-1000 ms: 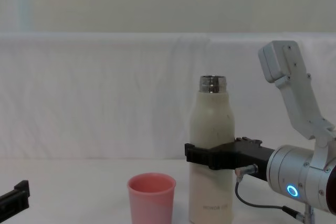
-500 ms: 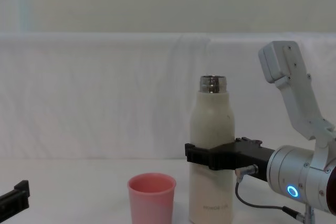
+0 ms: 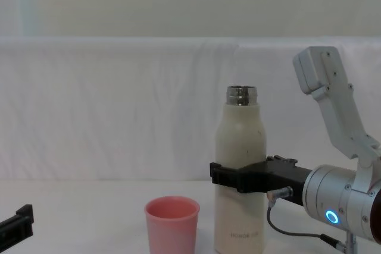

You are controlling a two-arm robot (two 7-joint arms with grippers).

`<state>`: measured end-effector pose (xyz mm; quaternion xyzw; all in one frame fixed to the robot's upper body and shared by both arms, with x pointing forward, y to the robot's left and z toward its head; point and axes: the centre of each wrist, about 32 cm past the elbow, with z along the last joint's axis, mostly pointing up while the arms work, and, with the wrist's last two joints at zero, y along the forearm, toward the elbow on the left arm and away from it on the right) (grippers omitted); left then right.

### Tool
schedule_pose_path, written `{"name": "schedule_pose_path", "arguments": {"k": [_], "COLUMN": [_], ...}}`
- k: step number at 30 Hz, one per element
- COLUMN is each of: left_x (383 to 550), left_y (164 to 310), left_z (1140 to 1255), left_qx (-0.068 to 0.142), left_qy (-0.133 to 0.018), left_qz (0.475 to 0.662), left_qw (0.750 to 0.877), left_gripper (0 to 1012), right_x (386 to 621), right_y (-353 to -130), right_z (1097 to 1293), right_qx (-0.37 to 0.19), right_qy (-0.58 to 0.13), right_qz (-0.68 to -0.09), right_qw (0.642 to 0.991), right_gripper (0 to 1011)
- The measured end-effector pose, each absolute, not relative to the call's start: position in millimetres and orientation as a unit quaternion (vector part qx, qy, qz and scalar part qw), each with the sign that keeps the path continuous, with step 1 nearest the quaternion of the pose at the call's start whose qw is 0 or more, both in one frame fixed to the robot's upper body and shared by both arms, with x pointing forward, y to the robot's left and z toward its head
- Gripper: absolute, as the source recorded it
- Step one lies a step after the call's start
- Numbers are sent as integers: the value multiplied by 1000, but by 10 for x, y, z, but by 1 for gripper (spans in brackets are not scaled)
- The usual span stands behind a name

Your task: Grasp the thermos with one hand and pour water into the cup lid.

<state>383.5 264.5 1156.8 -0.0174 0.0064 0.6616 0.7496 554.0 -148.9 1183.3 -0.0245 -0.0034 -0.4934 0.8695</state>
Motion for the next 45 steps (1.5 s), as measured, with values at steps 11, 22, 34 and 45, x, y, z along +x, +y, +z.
{"name": "schedule_pose_path", "arguments": {"k": [11,22,34,45], "left_x": [3835,3835,3835,3835], "left_y": [2645,2645,2645,2645], "left_z": [11568,11568,11568,11568], "left_qx": [-17,-17,-17,-17], "left_qy": [6,6,6,6], "left_qz": [662,662,662,662], "left_qw": [750,750,750,750], "left_gripper": [1001,1001,1001,1001], "right_x": [5500,5409,5302,5248], "right_y": [-1530,-1607,-1693,-1710], "right_z": [11850,11922,12026,12060], "right_qx": [-20,-42,-104,-163], "right_qy": [-9,-54,-137,-204], "right_qz": [-500,-505,-497,-480], "right_qw": [866,860,851,837], "right_gripper": [960,960,960,960]}}
